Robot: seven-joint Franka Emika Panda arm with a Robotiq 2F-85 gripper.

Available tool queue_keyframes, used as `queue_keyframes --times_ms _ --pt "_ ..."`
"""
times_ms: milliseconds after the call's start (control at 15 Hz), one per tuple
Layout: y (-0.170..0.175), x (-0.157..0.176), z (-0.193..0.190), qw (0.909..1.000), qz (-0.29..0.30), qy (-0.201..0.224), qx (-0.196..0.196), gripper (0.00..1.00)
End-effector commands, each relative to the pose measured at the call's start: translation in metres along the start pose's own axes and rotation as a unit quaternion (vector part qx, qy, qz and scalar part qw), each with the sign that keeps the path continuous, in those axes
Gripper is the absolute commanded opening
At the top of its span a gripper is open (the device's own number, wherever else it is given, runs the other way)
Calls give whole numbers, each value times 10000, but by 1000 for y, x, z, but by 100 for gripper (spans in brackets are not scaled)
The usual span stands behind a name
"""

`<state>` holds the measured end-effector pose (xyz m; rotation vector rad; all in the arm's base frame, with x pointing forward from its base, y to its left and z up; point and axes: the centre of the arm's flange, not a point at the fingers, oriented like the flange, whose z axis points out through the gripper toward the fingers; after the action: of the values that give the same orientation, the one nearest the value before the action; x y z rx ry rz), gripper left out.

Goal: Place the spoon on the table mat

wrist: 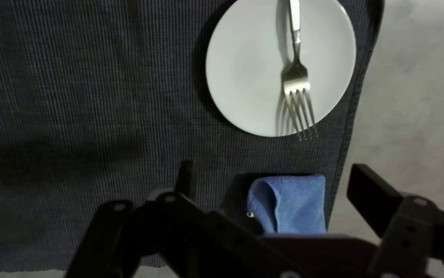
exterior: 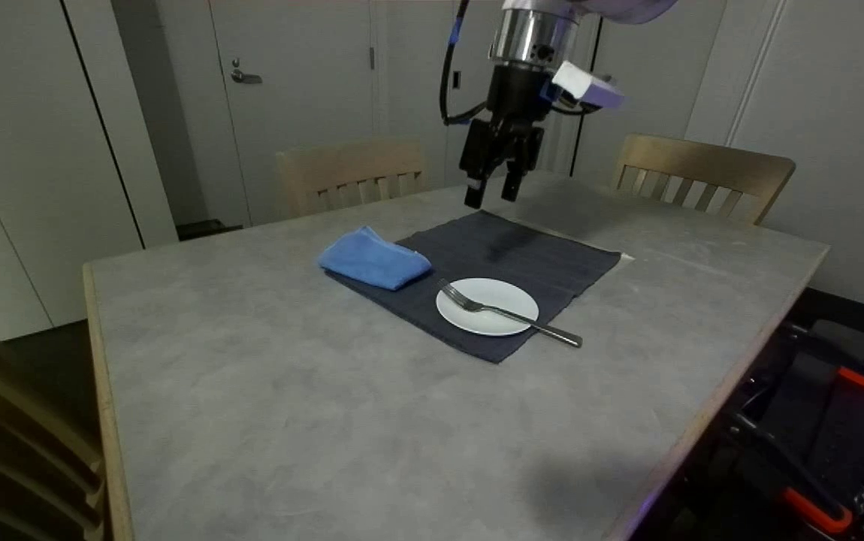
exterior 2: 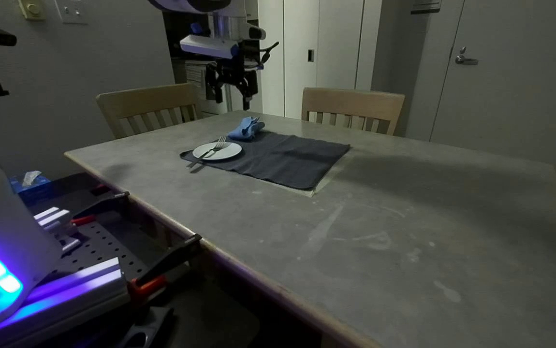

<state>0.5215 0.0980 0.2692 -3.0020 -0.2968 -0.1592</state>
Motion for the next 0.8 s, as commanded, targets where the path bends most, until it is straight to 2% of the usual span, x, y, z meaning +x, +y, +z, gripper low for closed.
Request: queue_keyframes --times_ms 0,133,267,400,600,733 --pt "12 4 25 9992 13 301 -270 100" --pt "13 5 30 9989 89 316 -331 100" --pt "7 -5 33 9988 304 24 -370 100" --pt "6 -18 34 9989 280 -52 -364 100" --pt "9 -33 44 9988 397 -197 -207 100" --pt "6 -43 56 9987 296 -416 73 100"
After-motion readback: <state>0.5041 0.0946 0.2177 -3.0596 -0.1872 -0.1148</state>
